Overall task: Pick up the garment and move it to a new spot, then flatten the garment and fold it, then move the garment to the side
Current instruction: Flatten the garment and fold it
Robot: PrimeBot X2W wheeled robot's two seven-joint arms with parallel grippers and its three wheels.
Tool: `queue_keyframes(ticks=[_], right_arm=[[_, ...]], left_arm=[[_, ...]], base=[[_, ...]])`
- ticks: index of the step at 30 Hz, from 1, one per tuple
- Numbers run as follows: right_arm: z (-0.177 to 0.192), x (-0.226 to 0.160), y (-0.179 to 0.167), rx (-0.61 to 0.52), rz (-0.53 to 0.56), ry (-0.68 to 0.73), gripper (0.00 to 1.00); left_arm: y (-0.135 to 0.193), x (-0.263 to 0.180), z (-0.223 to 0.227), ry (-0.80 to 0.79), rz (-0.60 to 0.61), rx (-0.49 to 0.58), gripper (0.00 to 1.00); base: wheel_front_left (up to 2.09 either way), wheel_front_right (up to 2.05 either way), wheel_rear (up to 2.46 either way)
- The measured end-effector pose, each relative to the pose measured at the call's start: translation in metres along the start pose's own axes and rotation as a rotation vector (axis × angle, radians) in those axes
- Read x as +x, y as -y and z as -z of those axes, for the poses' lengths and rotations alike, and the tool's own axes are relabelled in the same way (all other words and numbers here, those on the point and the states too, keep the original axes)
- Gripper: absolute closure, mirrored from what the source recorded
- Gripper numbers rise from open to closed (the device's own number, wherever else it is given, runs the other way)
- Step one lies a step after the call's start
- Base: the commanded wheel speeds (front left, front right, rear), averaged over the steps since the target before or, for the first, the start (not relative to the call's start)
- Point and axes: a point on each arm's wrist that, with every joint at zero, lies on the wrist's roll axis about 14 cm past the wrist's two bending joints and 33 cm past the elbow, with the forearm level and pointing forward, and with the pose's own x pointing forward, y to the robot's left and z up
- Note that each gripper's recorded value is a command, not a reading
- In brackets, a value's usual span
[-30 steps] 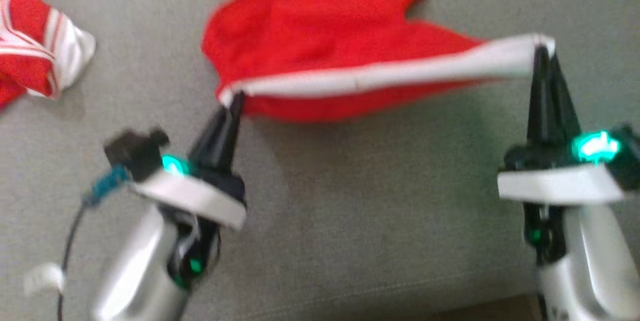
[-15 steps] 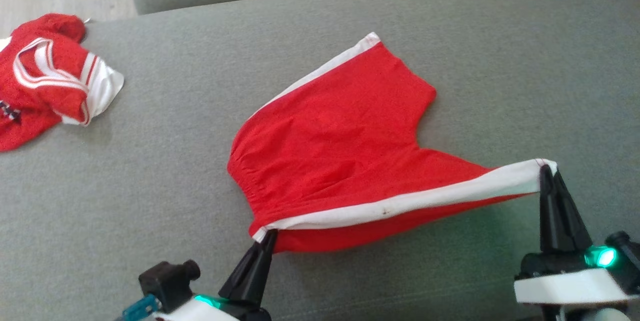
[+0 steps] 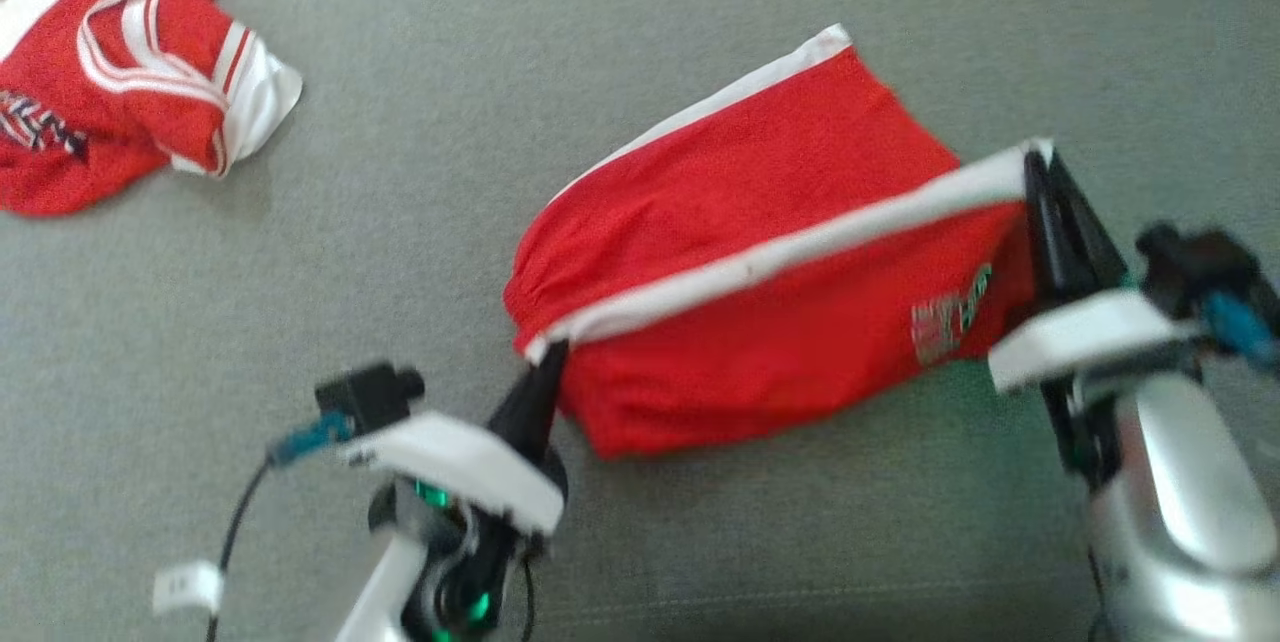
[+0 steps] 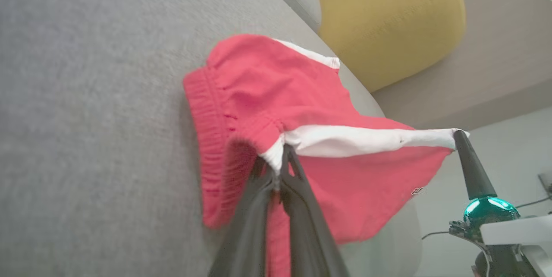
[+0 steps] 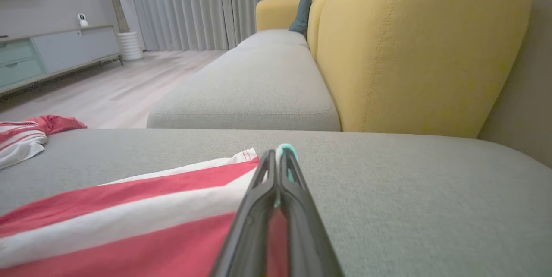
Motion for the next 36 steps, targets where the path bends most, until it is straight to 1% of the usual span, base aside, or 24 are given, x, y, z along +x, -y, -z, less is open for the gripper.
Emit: queue_keyframes(ticks=[1, 2, 5, 6, 10, 15, 23, 28, 29, 30, 31, 32, 36], right_arm=[[0.0, 0.0, 0.0, 0.0, 0.0, 0.0, 1.0], [0.006, 0.021, -0.005, -0.017, -0.028, -0.032, 1.0], [0.017, 0.05, -0.013, -0.058, -0.075, -0.099, 1.0], [0.017, 0.05, -0.013, -0.058, -0.075, -0.099, 1.0], [0.027, 0.083, -0.018, -0.082, -0.103, -0.152, 1.0], [0.039, 0.117, -0.019, -0.103, -0.116, -0.206, 1.0], [0.057, 0.152, -0.032, -0.15, -0.162, -0.278, 1.0], [0.068, 0.161, -0.042, -0.161, -0.191, -0.319, 1.0], [0.07, 0.162, -0.043, -0.16, -0.193, -0.326, 1.0], [0.071, 0.162, -0.043, -0.158, -0.194, -0.33, 0.81], [0.072, 0.162, -0.043, -0.156, -0.193, -0.336, 0.59], [0.073, 0.162, -0.042, -0.155, -0.193, -0.339, 0.0], [0.065, 0.162, -0.04, -0.153, -0.19, -0.323, 0.0]], left_arm=[[0.0, 0.0, 0.0, 0.0, 0.0, 0.0, 1.0], [-0.003, 0.012, -0.01, 0.013, -0.009, 0.006, 1.0], [-0.01, 0.026, -0.02, 0.024, -0.035, 0.001, 1.0], [-0.01, 0.026, -0.02, 0.024, -0.035, 0.001, 1.0], [-0.025, 0.037, -0.027, 0.024, -0.083, -0.02, 1.0], [-0.028, 0.048, -0.037, 0.054, -0.082, -0.039, 1.0], [-0.037, 0.058, -0.039, 0.063, -0.107, -0.062, 1.0], [-0.039, 0.062, -0.043, 0.081, -0.114, -0.039, 1.0], [-0.039, 0.063, -0.045, 0.09, -0.113, -0.033, 0.93], [-0.039, 0.062, -0.046, 0.1, -0.113, -0.027, 0.42], [-0.039, 0.062, -0.047, 0.106, -0.113, -0.012, 0.0], [-0.038, 0.061, -0.047, 0.111, -0.111, 0.002, 0.0], [-0.03, 0.058, -0.05, 0.133, -0.081, 0.088, 0.0]], base=[[0.0, 0.0, 0.0], [0.0, 0.0, 0.0], [0.0, 0.0, 0.0], [0.0, 0.0, 0.0], [0.0, 0.0, 0.0], [0.0, 0.0, 0.0], [0.0, 0.0, 0.0], [0.0, 0.0, 0.0], [0.0, 0.0, 0.0], [0.0, 0.0, 0.0], [0.0, 0.0, 0.0], [0.0, 0.0, 0.0], [0.0, 0.0, 0.0]])
